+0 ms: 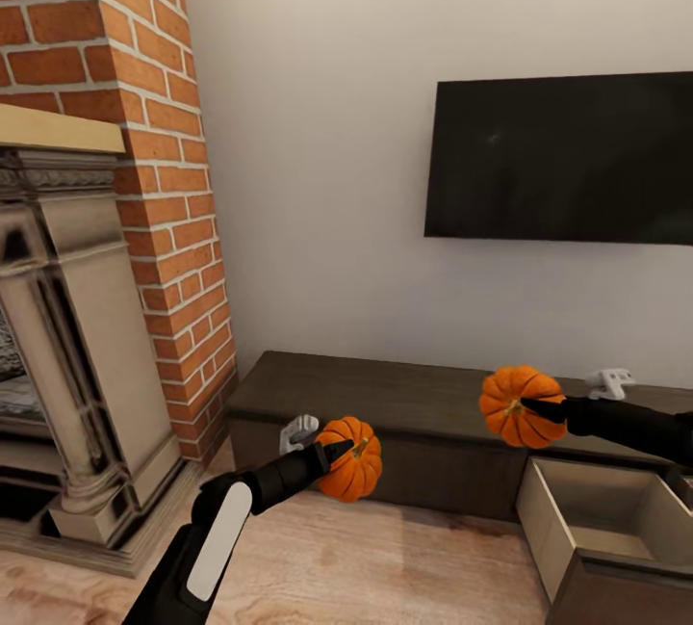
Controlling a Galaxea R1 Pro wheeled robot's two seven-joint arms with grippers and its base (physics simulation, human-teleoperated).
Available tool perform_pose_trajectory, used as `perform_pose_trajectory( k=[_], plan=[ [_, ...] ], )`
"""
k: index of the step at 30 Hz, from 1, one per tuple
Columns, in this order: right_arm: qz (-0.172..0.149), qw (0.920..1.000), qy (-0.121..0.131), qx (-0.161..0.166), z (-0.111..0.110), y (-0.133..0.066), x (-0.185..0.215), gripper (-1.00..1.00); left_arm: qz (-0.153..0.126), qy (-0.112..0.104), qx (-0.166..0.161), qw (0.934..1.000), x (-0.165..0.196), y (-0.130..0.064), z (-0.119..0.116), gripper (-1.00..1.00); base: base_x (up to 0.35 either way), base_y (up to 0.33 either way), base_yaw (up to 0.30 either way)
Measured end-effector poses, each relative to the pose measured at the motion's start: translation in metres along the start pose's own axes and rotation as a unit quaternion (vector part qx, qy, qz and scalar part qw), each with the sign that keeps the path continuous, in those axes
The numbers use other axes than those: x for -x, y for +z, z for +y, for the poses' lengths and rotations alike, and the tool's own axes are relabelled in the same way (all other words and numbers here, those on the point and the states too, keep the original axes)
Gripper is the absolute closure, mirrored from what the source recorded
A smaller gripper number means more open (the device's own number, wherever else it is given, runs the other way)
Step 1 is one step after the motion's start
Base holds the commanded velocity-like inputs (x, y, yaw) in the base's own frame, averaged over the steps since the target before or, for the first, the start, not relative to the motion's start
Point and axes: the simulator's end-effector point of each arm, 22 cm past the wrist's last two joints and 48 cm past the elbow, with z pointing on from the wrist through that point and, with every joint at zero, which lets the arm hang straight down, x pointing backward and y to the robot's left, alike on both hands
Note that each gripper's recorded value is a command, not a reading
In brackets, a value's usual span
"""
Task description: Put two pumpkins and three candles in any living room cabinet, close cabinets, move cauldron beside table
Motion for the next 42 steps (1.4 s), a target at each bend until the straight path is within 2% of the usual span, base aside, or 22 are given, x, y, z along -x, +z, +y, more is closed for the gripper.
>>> perform_pose_trajectory(
  k=[9, 16, 19, 28, 35, 42],
  plan=[
    [0.025, 0.9997, 0.003, 0.007, 0.012, 0.014, -0.001, 1.00, 0.011, -0.018, 0.019, 0.9996, -0.001, 0.005, 0.012, 1.00, 0.000, 0.000, 0.000],
    [0.047, 0.9989, 0.006, -0.002, 0.009, 0.018, -0.006, 1.00, 0.010, -0.024, 0.026, 0.9993, 0.006, 0.005, 0.013, 1.00, 0.000, 0.000, 0.000],
    [0.061, 0.9980, 0.015, -0.006, 0.003, 0.020, -0.011, 1.00, 0.012, -0.026, 0.028, 0.9992, 0.009, 0.004, 0.012, 1.00, 0.000, 0.000, 0.000],
    [0.068, 0.9974, 0.022, 0.002, 0.008, 0.022, -0.002, 1.00, 0.019, -0.035, 0.026, 0.9989, 0.017, 0.004, 0.001, 1.00, 0.000, 0.000, 0.000],
    [0.072, 0.9971, 0.025, 0.005, 0.008, 0.024, -0.005, 1.00, 0.017, -0.036, 0.027, 0.9989, 0.016, 0.006, 0.004, 1.00, 0.000, -0.035, 0.000],
    [0.065, 0.9978, 0.010, 0.000, 0.002, 0.021, -0.002, 1.00, 0.014, -0.035, 0.017, 0.9991, 0.018, 0.009, -0.007, 1.00, 0.000, -0.298, 0.000]
  ],
)
